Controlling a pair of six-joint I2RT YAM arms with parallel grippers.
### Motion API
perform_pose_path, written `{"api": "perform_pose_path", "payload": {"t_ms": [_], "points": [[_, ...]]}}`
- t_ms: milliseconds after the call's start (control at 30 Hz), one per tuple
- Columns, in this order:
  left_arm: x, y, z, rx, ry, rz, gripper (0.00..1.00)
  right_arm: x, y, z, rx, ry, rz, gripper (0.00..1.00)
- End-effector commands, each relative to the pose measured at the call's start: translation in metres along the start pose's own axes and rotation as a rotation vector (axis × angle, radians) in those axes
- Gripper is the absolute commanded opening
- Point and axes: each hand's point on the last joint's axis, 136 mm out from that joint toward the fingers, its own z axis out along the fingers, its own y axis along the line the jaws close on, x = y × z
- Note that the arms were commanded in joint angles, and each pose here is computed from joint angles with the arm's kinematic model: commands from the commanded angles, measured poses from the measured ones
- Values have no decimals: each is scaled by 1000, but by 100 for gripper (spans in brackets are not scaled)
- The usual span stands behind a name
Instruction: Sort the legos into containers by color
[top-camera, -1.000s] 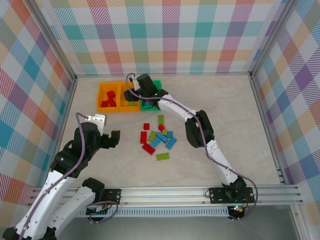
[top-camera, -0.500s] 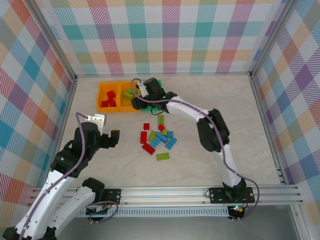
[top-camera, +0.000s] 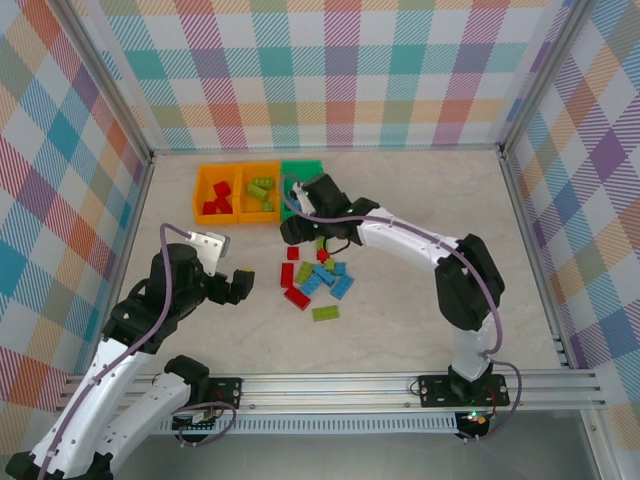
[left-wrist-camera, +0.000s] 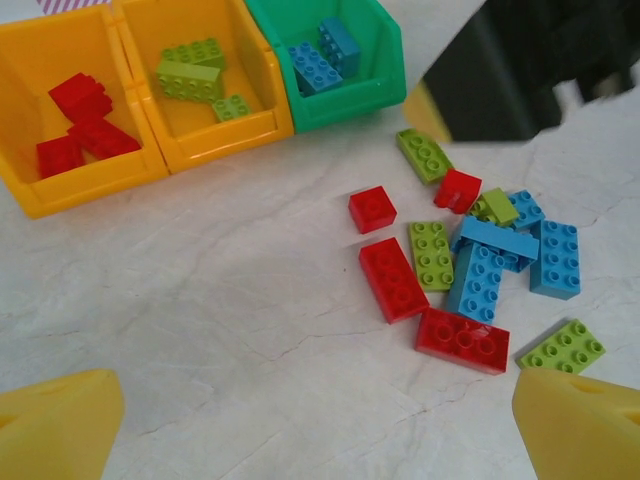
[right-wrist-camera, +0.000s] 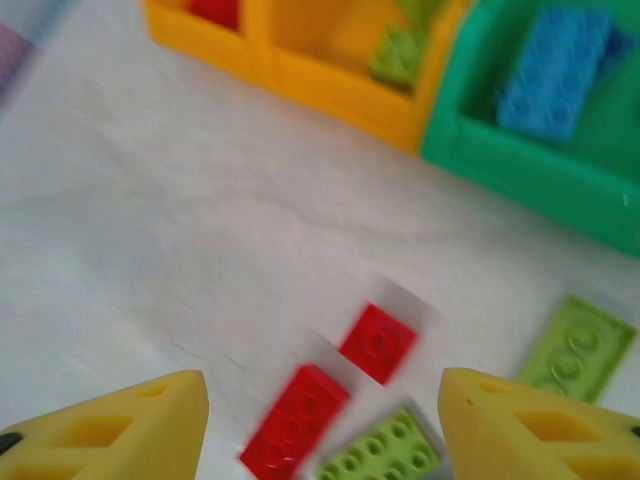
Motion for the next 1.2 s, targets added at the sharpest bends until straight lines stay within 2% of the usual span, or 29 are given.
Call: {"api": "perform_pose_path", "payload": {"t_ms": [0, 167, 267, 400, 467, 600, 1000, 1167], "points": [[1, -4, -1, 19, 4, 21, 100, 27, -53, 15, 258, 93, 33, 64], [1, -1, -2, 4, 3, 21, 100, 31, -93, 35, 352, 168, 124, 70], [2, 0, -1, -5, 8, 22, 100, 36, -92, 50, 338, 222, 136, 74], [3, 2, 0, -13, 14, 22, 100, 39, -90, 68, 309, 239, 158, 73], [3, 2, 0, -16, 13, 22, 100, 43, -96, 72, 340, 248, 160, 68], [4, 2, 0, -16, 15, 22, 100, 49, -104, 74, 380, 251, 154, 51], [5, 7, -1, -40, 19, 21, 100, 50, -101, 69, 351, 221, 155, 32], [4, 6, -1, -35, 15, 21, 100, 27, -90, 46, 316, 118, 141, 24]]}}
